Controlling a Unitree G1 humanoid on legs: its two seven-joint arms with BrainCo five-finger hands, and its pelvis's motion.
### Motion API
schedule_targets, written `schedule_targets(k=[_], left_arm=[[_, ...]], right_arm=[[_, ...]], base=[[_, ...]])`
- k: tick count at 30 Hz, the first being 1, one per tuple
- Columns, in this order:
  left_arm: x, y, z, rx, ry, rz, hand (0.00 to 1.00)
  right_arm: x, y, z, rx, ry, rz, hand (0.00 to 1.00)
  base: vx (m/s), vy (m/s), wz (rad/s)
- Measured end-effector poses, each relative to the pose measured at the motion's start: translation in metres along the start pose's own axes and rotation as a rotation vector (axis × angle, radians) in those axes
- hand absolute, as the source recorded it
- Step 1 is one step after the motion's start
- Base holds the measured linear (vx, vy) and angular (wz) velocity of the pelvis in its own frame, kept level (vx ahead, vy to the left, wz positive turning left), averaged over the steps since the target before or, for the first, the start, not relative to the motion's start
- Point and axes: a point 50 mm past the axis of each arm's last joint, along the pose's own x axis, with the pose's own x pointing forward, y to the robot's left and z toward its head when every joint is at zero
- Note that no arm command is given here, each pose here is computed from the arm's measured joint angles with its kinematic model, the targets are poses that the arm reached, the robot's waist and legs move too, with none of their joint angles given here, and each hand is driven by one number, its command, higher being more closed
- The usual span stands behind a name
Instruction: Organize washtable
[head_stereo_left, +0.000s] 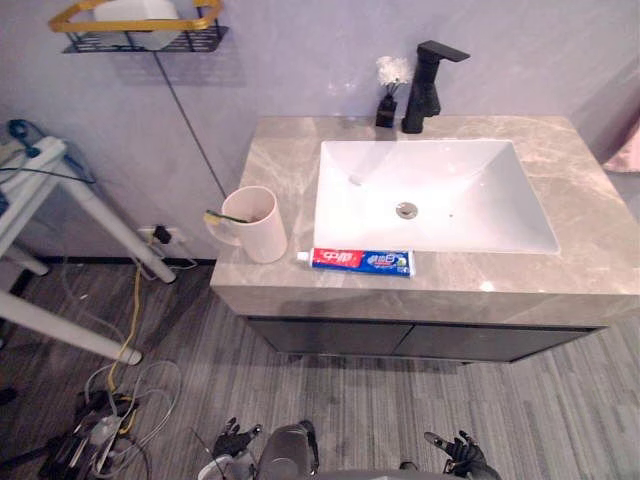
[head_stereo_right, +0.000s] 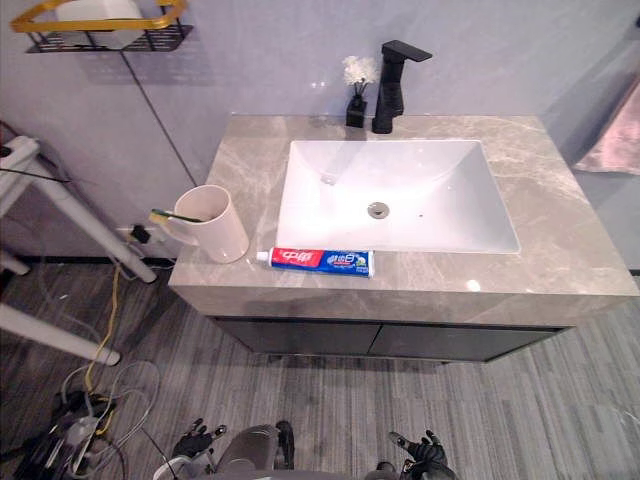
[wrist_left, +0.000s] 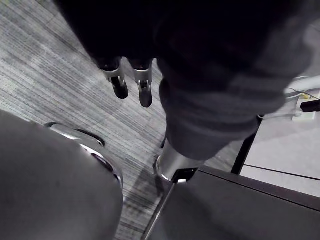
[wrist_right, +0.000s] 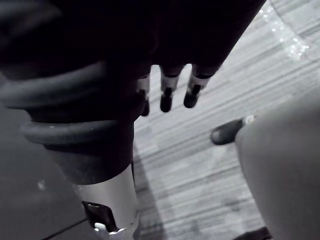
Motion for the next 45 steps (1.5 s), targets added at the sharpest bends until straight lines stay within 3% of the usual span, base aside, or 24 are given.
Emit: schedule_targets(k=[5,12,17,18,29,38,45], left_arm=[[0.000,0.007,-0.002,0.028,0.025,0.017,0.00],[0.003,-0.012,0.002,0.283,0.025,-0.080,0.00],[0.000,-0.022,-0.016,0.254,0.083,-0.110,0.00],[0.000,-0.004,-0.017,0.264,0.112,-0.066,0.00],[0.000,-0.007,-0.015,0.288,0.096,-0.074,0.00],[0.001,-0.002,-0.014,0.251,0.099,-0.044,0.00],[0.000,0.010,-0.015,0.172,0.104,0.008,0.00]], right_arm=[[-0.001,-0.005,-0.007,0.060,0.030,-0.026,0.00],[-0.001,0.000,-0.005,0.086,0.027,0.014,0.00],[0.001,-0.012,-0.004,0.083,0.029,0.012,0.00],[-0.004,-0.006,-0.025,0.094,0.098,0.044,0.00],[-0.004,-0.010,-0.025,0.145,0.101,0.020,0.00],[-0.011,-0.047,-0.045,0.533,0.139,-0.155,0.00],[-0.020,-0.116,-0.040,0.989,-0.010,-0.440,0.00]], base=[[0.11,0.134,-0.91],[0.19,0.025,-0.03],[0.21,0.001,-0.04],[0.00,-0.050,-0.03],[-0.05,-0.054,0.10],[-0.01,-0.021,-0.16],[-0.05,-0.034,-0.19]])
